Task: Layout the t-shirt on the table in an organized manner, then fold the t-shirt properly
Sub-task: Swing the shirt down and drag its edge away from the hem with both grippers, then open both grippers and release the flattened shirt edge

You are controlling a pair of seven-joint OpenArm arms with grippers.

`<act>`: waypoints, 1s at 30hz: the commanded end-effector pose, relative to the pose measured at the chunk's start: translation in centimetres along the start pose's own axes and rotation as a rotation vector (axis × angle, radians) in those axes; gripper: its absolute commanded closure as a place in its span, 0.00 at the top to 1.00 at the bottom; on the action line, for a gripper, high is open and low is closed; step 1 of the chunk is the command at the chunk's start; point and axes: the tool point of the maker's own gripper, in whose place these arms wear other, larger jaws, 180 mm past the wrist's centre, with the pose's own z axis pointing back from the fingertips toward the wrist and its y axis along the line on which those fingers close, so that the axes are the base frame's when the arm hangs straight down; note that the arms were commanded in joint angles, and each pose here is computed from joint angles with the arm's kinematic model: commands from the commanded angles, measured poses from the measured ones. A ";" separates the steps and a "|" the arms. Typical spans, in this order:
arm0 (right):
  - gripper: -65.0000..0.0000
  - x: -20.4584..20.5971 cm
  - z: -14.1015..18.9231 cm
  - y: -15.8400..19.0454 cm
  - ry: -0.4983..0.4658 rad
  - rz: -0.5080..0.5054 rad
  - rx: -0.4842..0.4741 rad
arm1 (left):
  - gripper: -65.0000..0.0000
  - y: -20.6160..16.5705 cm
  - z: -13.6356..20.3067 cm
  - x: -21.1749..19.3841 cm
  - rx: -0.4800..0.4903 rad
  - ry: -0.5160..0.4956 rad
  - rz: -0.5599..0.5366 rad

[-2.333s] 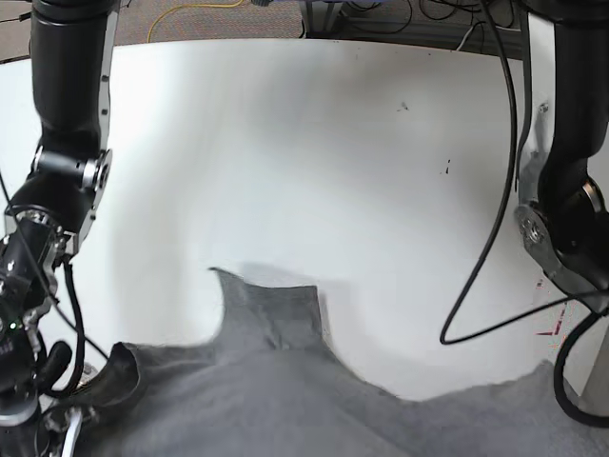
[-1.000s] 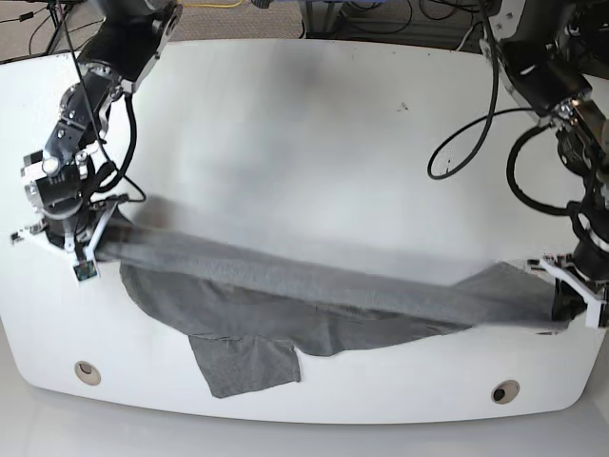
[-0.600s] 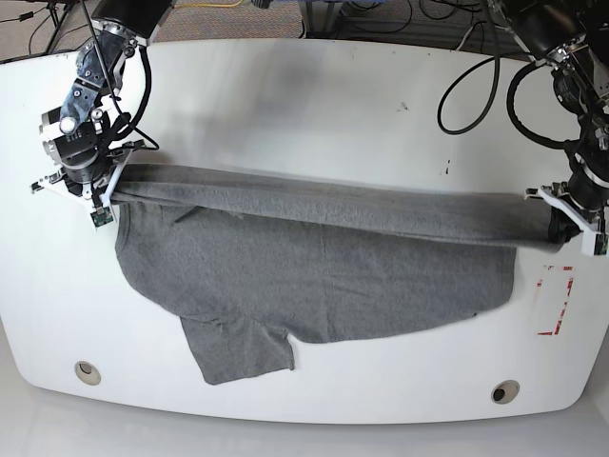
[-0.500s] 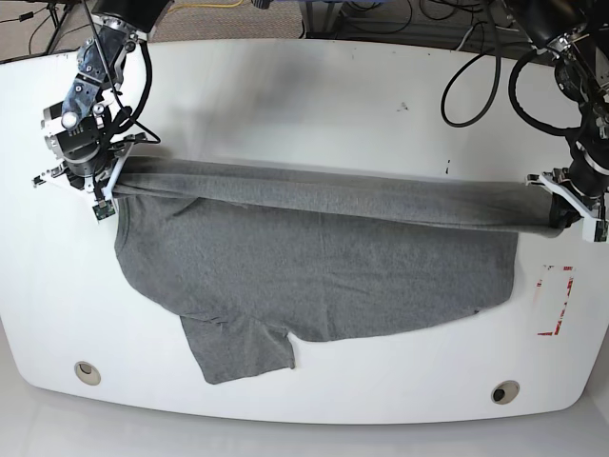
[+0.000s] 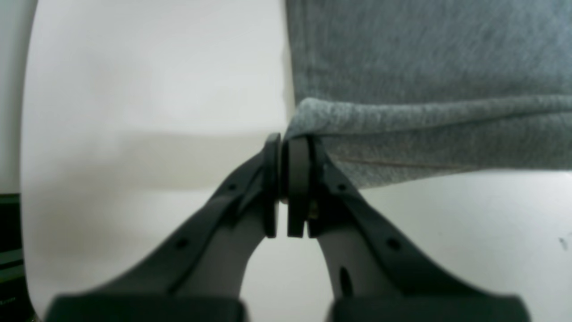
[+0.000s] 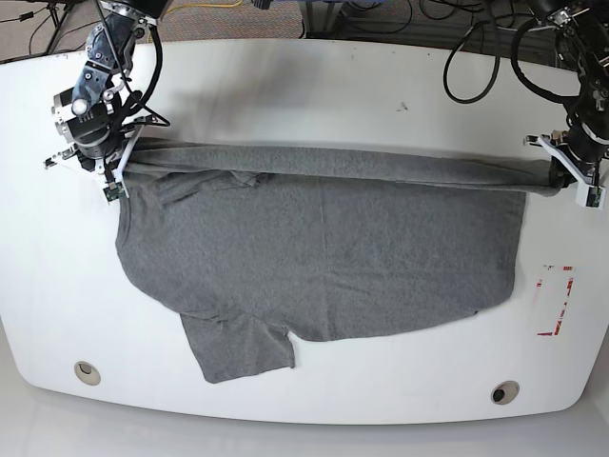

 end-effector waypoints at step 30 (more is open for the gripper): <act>0.81 -6.7 0.6 2.2 0.165 0.044 0.031 | 0.56 1.5 0.0 -6.8 -0.003 0.231 -0.013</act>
